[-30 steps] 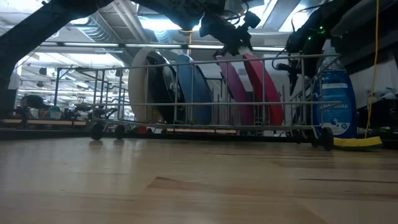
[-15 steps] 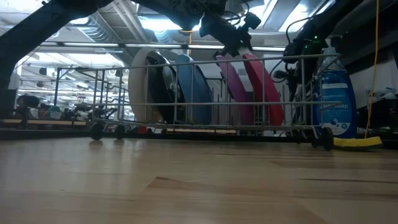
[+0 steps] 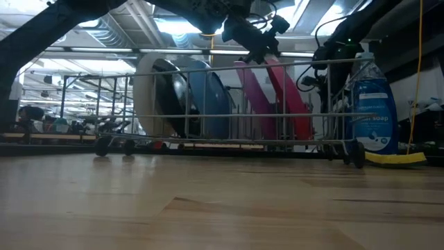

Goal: Sort dishes
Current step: Put the white plate in the dish rack

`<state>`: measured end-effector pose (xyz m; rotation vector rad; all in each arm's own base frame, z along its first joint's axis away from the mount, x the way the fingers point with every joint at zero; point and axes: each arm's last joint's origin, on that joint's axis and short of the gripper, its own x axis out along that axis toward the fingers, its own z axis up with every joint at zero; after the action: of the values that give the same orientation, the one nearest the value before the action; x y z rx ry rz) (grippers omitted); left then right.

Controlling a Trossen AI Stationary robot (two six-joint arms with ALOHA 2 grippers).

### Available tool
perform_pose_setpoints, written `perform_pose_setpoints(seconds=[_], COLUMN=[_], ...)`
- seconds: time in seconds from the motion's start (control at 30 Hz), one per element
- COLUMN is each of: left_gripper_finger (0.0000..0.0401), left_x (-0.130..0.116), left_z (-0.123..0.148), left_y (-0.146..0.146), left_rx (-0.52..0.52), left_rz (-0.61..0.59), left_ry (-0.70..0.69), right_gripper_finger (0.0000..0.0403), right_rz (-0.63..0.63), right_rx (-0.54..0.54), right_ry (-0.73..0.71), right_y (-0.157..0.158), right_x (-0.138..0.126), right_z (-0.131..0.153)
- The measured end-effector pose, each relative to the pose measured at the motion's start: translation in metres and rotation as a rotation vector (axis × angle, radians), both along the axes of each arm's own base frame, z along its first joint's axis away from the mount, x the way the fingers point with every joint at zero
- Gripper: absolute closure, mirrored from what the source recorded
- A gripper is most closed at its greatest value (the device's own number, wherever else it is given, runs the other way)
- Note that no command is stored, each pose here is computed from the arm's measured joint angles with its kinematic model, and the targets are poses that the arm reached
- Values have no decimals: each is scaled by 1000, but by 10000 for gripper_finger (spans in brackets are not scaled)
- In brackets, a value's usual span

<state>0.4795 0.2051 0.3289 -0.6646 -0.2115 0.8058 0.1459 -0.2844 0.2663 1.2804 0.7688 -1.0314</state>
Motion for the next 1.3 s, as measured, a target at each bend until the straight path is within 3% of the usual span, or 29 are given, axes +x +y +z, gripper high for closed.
perform_pose_setpoints(seconds=[0.27, 0.43, 0.77, 0.87, 1.3], left_gripper_finger=[354, 354, 354, 354, 354], left_x=[-1, -2, -3, -4, -11], left_z=[-8, -12, -3, -4, -25], left_y=[0, 1, 5, 7, 19], left_rx=[-32, -54, -23, -21, -125], left_rz=[-1, -3, 34, 69, 107], left_ry=[79, 111, 10, 35, 73], right_gripper_finger=[374, 388, 382, 387, 383], right_rz=[39, 28, 30, 21, 24], right_rx=[-4, 5, 1, 3, -4], right_ry=[-32, -35, -30, -31, -29], right_y=[6, 7, 8, 7, 7], right_x=[15, 18, 18, 18, 18], right_z=[1, 1, 1, 1, 0])
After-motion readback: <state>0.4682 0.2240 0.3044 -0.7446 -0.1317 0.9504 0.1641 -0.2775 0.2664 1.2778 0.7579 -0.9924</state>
